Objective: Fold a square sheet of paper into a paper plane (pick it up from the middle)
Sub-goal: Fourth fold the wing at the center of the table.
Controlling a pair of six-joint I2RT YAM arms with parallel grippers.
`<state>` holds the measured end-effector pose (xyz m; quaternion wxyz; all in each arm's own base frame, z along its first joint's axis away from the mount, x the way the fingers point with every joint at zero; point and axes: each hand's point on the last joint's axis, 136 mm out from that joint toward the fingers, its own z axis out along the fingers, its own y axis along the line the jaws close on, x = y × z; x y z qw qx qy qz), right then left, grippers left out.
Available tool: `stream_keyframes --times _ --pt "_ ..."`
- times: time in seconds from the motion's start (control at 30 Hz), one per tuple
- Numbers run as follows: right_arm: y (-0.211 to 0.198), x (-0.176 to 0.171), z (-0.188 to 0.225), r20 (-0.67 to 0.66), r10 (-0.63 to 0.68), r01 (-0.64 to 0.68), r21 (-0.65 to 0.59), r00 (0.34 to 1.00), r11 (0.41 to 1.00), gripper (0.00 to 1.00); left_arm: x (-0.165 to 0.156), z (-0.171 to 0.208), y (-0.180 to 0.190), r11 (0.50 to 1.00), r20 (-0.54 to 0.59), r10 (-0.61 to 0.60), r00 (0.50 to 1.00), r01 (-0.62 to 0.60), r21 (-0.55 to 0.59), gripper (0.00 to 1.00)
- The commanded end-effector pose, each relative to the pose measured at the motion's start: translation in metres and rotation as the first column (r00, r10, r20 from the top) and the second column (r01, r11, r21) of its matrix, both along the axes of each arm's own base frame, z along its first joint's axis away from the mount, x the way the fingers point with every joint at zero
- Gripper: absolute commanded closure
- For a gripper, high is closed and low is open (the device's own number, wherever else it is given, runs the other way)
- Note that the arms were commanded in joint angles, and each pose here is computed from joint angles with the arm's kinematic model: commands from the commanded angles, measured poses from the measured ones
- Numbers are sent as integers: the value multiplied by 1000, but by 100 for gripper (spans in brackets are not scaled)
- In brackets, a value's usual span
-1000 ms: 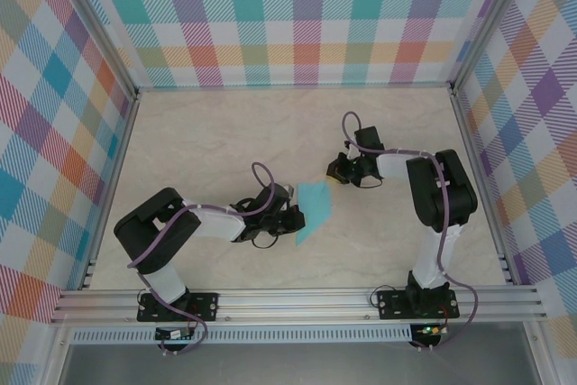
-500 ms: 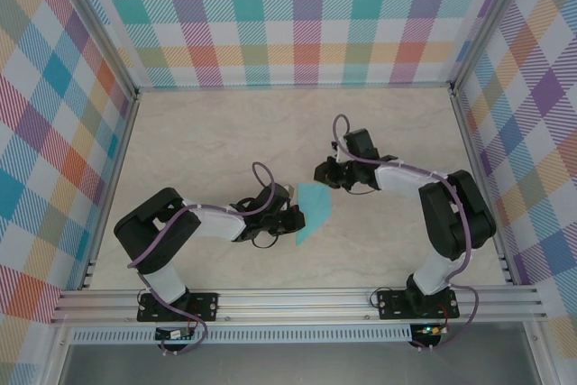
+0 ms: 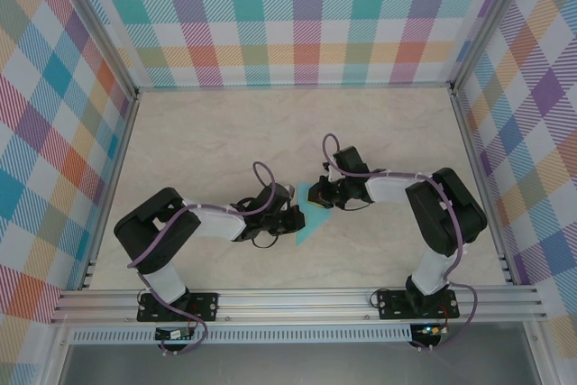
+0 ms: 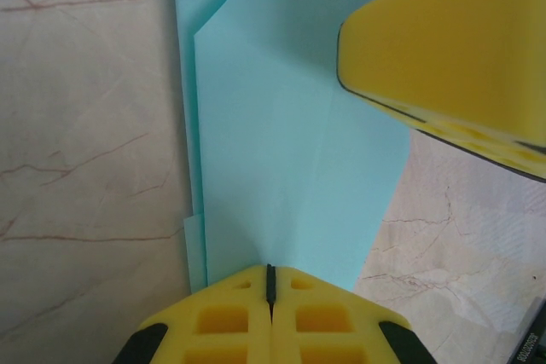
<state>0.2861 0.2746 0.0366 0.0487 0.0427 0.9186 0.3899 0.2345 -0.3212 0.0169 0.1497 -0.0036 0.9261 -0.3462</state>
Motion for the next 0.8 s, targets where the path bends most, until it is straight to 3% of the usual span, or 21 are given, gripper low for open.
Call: stream_keyframes --times 0.0,0.2,0.5,0.77 --pt "6 2 3 4 7 -7 21 1000 1000 92 -57 -67 63 952 -220 4 975 64 300 100" --pt "9 1 -2 -13 20 -20 32 1000 999 93 -56 -66 63 951 -219 0 976 67 303 100" --pt "-10 -5 -41 -52 -6 0 -103 999 995 94 -58 -60 56 954 -217 -53 975 114 279 100" --pt "-32 -23 -67 -99 -58 39 -184 993 982 95 -50 -25 43 966 -169 -95 981 132 223 99"
